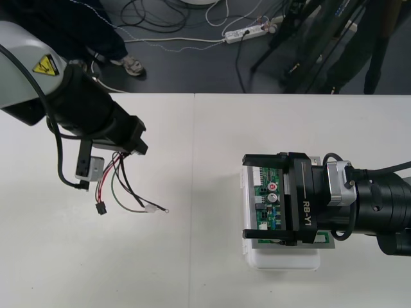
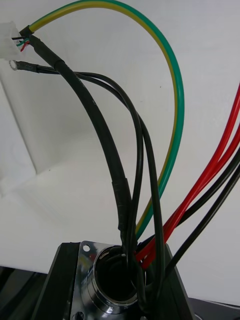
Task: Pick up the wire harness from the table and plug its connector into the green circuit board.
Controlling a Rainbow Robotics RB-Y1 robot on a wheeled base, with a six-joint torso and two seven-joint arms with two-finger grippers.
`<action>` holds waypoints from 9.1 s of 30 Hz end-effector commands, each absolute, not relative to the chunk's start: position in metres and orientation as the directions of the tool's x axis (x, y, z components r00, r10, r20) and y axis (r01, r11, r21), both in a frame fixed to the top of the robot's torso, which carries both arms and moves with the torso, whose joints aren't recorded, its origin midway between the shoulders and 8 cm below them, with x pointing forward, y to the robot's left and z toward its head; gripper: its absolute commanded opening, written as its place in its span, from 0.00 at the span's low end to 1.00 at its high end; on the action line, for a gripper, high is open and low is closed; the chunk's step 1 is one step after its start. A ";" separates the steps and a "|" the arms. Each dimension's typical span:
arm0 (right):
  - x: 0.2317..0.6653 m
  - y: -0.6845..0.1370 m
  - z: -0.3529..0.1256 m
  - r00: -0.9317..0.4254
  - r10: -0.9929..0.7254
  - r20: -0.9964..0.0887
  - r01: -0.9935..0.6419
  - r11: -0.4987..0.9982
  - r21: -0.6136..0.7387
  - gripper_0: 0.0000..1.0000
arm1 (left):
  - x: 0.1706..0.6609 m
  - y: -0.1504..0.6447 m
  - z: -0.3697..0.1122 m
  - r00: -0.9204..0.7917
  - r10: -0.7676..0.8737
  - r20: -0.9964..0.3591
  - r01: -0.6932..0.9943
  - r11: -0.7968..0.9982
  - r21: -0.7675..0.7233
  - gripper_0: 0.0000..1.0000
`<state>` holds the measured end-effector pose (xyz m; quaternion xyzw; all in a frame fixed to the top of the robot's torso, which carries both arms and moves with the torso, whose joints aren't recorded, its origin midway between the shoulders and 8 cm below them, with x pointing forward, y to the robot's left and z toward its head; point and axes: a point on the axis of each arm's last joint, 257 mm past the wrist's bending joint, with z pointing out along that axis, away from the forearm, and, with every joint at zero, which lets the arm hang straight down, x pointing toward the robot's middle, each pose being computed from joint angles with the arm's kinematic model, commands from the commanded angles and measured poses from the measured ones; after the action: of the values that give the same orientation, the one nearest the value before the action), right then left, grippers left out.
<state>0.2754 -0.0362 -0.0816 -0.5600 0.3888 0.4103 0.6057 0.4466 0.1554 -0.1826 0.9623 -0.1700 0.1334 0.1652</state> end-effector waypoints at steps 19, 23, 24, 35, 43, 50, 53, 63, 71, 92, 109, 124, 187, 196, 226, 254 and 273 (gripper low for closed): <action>0.270 -0.043 -0.075 0.390 0.060 -0.919 -0.921 0.037 -0.389 1.00 | 0.387 0.189 -0.124 0.943 -0.253 0.217 -0.330 -0.797 0.506 0.00; 0.270 -0.043 -0.075 0.386 0.061 -0.921 -0.923 0.036 -0.384 1.00 | 0.387 0.186 -0.119 0.946 -0.218 0.241 -0.318 -0.769 0.554 0.00; 0.270 -0.042 -0.075 0.383 0.061 -0.922 -0.924 0.036 -0.381 1.00 | 0.389 0.184 -0.116 0.947 -0.199 0.253 -0.312 -0.757 0.574 0.00; 0.270 -0.042 -0.075 0.371 0.061 -0.927 -0.928 0.035 -0.370 1.00 | 0.393 0.181 -0.110 0.961 -0.051 0.271 -0.237 -0.658 0.715 0.00; 0.270 -0.042 -0.075 0.371 0.061 -0.927 -0.928 0.035 -0.370 1.00 | 0.399 0.176 -0.101 0.961 0.060 0.269 -0.191 -0.562 0.805 0.00; 0.270 -0.042 -0.075 0.371 0.061 -0.927 -0.928 0.035 -0.370 1.00 | 0.395 0.162 -0.097 0.967 0.106 0.230 -0.157 -0.462 0.873 0.00; 0.270 -0.042 -0.075 0.371 0.061 -0.927 -0.928 0.035 -0.370 1.00 | 0.394 0.156 -0.090 0.967 0.122 0.222 -0.155 -0.408 0.900 0.00; 0.270 -0.042 -0.075 0.371 0.061 -0.927 -0.928 0.035 -0.370 1.00 | 0.381 0.129 -0.071 0.981 0.118 0.152 -0.121 -0.234 0.965 0.00; 0.270 -0.042 -0.075 0.371 0.061 -0.927 -0.928 0.035 -0.370 1.00 | 0.367 0.123 -0.070 0.992 0.107 0.070 -0.054 -0.148 0.988 0.00; 0.270 -0.042 -0.075 0.371 0.061 -0.927 -0.928 0.035 -0.370 1.00 | 0.322 0.091 -0.043 0.964 -0.032 -0.265 0.266 0.023 0.964 0.00; 0.270 -0.042 -0.075 0.371 0.061 -0.927 -0.928 0.035 -0.370 1.00 | 0.304 0.074 -0.020 0.833 -0.154 -0.531 0.537 -0.004 0.843 0.00; 0.270 -0.042 -0.075 0.371 0.061 -0.927 -0.928 0.035 -0.370 1.00 | 0.289 0.054 -0.026 0.675 -0.175 -0.717 0.708 -0.122 0.696 0.00; 0.270 -0.042 -0.075 0.371 0.061 -0.927 -0.928 0.035 -0.370 1.00 | 0.265 0.041 -0.105 -0.005 0.170 -0.985 0.949 -0.311 -0.058 0.00; 0.270 -0.042 -0.075 0.371 0.061 -0.927 -0.928 0.035 -0.370 1.00 | 0.257 0.052 -0.136 -0.110 0.240 -0.965 0.928 -0.322 -0.186 0.00; 0.270 -0.042 -0.075 0.371 0.061 -0.927 -0.928 0.035 -0.370 1.00 | 0.221 0.058 -0.200 -0.272 0.439 -0.856 0.843 -0.320 -0.432 0.00; 0.287 -0.062 -0.055 0.353 -0.012 -0.935 -0.935 0.014 -0.353 1.00 | 0.213 0.058 -0.207 -0.327 0.477 -0.816 0.812 -0.300 -0.501 0.00; 0.281 -0.073 -0.043 0.296 0.056 -0.954 -0.942 -0.147 -0.301 1.00 | 0.212 0.057 -0.203 -0.336 0.469 -0.817 0.806 -0.305 -0.507 0.00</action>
<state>0.2777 -0.0652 -0.0567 -0.5882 0.3713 0.4704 0.5430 0.2267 0.0443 -0.1998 0.5715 0.5540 -0.5743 0.1913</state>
